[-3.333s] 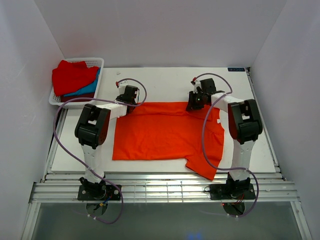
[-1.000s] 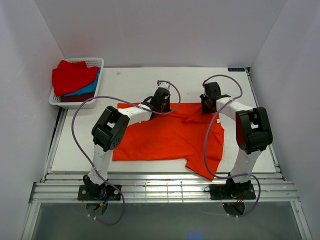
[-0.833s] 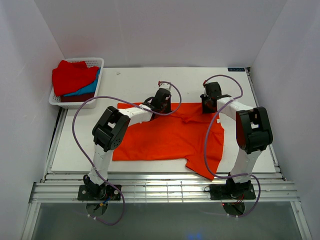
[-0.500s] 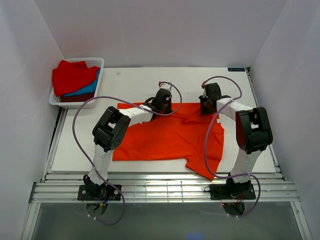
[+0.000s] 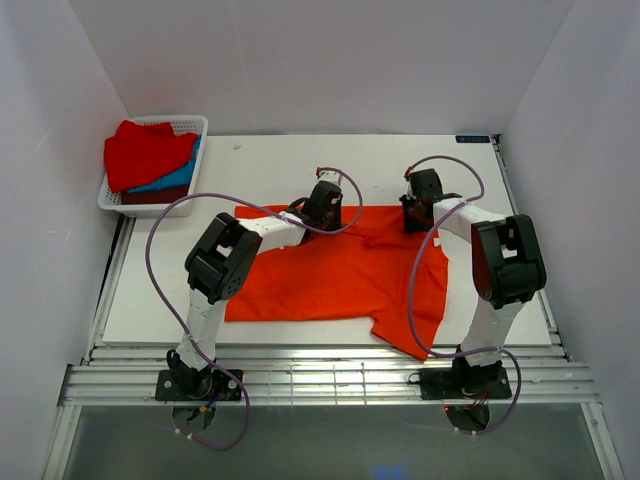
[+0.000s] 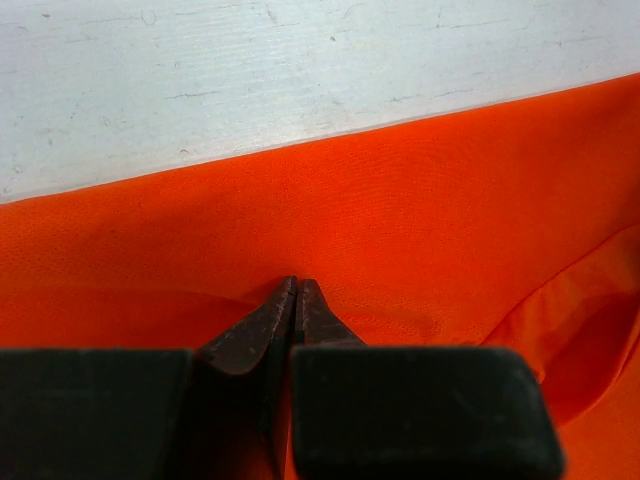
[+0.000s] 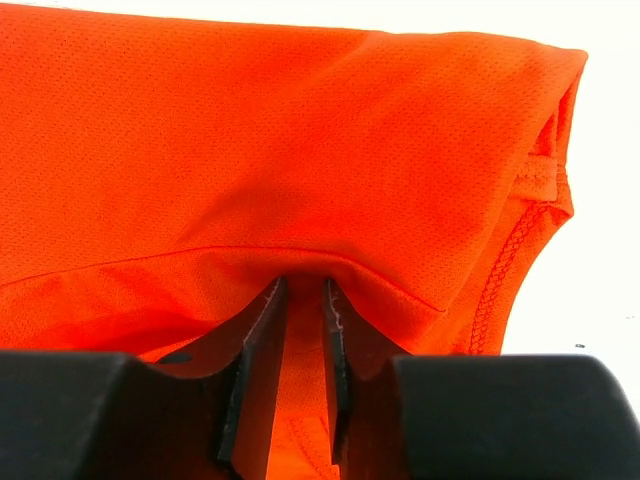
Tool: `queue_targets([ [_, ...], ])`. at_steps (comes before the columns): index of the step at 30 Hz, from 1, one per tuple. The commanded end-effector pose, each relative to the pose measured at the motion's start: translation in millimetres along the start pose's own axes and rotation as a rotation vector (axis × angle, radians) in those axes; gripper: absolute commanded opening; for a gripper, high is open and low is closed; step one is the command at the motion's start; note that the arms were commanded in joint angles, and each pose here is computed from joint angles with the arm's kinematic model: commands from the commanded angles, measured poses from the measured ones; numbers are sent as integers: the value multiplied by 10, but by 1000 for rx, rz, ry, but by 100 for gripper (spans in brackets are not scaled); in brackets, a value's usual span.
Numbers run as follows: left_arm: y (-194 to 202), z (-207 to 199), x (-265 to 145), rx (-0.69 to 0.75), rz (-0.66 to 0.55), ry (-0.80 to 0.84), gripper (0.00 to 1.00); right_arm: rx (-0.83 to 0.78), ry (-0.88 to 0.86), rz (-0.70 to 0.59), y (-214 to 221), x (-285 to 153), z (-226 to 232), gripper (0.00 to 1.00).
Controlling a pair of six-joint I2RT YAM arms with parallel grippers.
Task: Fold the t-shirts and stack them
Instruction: Fold the tshirt
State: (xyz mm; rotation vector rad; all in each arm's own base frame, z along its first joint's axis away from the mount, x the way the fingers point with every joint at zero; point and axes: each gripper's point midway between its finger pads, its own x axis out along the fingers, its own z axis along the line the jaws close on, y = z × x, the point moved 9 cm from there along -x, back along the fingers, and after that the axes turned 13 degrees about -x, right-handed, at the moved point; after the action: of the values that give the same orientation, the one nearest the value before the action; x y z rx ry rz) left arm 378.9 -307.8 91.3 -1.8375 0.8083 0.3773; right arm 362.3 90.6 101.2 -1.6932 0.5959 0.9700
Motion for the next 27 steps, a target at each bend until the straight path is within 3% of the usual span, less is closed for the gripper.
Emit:
queue_targets([
  [1,-103,-80,-95,-1,-36,16,14,4,24,-12,-34,-95,-36,26],
  [4,-116,-85,-100,-2,-39,15,14,-2,8,-7,-6,-88,-21,13],
  [7,-113,-81,-94,-1,-36,9,13,-6,-3,-7,12,-102,-12,8],
  [17,-112,-71,-97,-2,-35,-4,12,-1,-54,-40,71,-543,41,8],
  [27,-123,-77,-109,7,-32,-1,12,-4,-4,172,538,-661,173,8],
])
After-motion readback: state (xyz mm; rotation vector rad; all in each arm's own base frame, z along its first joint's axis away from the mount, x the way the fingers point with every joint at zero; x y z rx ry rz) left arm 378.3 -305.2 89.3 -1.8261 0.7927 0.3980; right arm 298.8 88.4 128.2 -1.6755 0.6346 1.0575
